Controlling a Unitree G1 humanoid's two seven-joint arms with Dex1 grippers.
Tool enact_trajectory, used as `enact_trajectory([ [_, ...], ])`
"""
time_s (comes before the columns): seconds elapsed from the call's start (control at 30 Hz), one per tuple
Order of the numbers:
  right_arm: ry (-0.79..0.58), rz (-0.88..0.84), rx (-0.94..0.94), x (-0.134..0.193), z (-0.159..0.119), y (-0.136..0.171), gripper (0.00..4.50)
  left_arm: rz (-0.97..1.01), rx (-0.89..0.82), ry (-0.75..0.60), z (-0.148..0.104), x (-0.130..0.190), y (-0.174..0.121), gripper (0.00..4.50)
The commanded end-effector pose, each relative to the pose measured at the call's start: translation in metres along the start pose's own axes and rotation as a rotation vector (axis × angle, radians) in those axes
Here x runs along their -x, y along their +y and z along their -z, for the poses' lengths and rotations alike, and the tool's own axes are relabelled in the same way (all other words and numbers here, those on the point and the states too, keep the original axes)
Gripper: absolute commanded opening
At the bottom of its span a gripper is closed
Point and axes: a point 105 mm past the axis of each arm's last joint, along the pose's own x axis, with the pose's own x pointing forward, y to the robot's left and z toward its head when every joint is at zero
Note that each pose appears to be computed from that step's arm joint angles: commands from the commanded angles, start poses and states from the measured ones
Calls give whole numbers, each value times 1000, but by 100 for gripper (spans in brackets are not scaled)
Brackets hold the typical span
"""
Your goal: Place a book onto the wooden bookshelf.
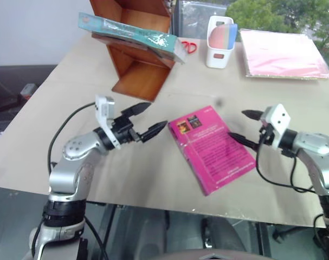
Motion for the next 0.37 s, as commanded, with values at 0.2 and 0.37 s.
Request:
enact_trajectory([
  [0.2,49,114,-32,73,-9,2,450,-106,-36,147,20,68,13,448],
  [0.37,81,140,-67,89,-3,7,450,-104,-21,189,24,80,16,448],
])
